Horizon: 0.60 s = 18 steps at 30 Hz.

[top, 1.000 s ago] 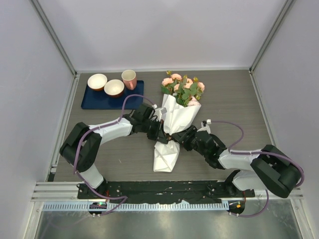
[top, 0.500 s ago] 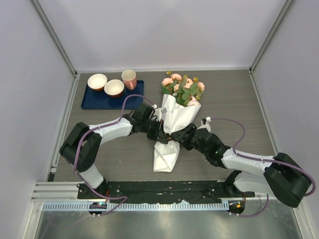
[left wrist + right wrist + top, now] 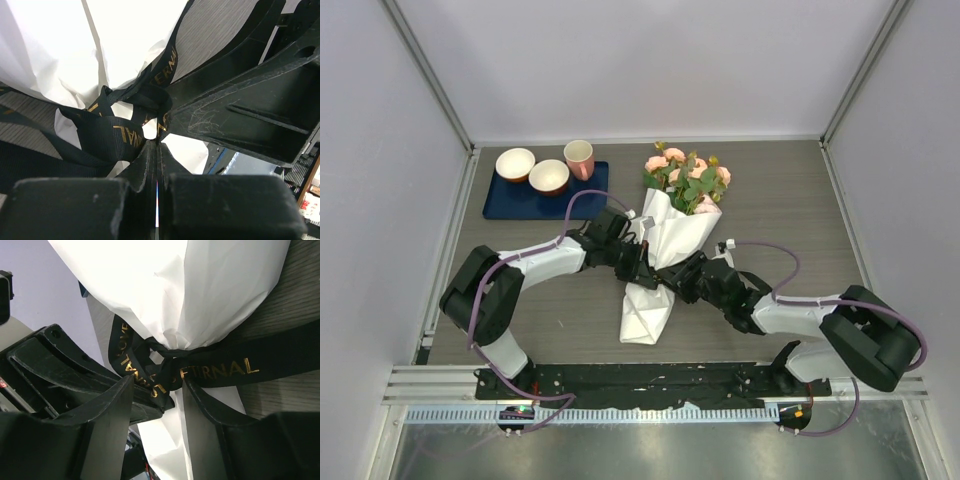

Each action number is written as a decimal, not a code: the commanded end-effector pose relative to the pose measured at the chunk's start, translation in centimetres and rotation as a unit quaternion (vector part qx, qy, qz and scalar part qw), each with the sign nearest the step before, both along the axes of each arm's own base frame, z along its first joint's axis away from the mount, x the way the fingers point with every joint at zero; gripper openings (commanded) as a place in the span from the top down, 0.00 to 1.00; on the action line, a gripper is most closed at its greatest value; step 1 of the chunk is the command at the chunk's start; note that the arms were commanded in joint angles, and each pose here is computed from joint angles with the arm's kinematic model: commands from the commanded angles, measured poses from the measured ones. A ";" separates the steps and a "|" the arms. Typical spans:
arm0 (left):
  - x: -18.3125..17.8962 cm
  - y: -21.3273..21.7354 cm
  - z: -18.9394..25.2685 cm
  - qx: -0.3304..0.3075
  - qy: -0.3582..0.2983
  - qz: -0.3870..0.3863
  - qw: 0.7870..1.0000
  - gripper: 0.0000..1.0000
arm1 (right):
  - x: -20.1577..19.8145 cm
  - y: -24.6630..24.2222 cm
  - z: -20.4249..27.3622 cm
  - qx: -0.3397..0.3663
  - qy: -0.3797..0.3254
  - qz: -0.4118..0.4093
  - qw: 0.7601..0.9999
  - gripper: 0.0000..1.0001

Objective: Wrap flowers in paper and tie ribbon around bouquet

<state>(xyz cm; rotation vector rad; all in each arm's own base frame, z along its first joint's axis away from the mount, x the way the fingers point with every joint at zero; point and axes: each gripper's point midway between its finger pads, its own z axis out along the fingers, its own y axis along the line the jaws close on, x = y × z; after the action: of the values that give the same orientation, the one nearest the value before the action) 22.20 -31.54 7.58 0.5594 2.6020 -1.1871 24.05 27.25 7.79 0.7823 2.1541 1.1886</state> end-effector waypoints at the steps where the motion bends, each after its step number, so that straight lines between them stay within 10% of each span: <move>1: 0.0 -0.5 1.3 -0.023 -0.020 -0.015 0.999 1.00 | 0.6 0.9 1.9 0.046 -0.015 -0.009 0.999 0.51; 12: -0.8 -0.1 0.8 -0.019 -0.014 -0.012 1.000 1.00 | 2.0 2.0 2.5 0.099 -0.025 -0.028 0.994 0.62; 18: -1.4 0.0 0.8 -0.018 -0.002 -0.005 1.000 0.97 | 2.6 2.1 2.5 0.115 -0.045 -0.034 0.992 1.00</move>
<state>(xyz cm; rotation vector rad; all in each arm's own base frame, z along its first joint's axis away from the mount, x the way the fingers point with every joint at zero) 21.36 -31.17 6.82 0.5594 2.6141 -1.1873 25.57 29.02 8.02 0.8770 2.0579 1.3333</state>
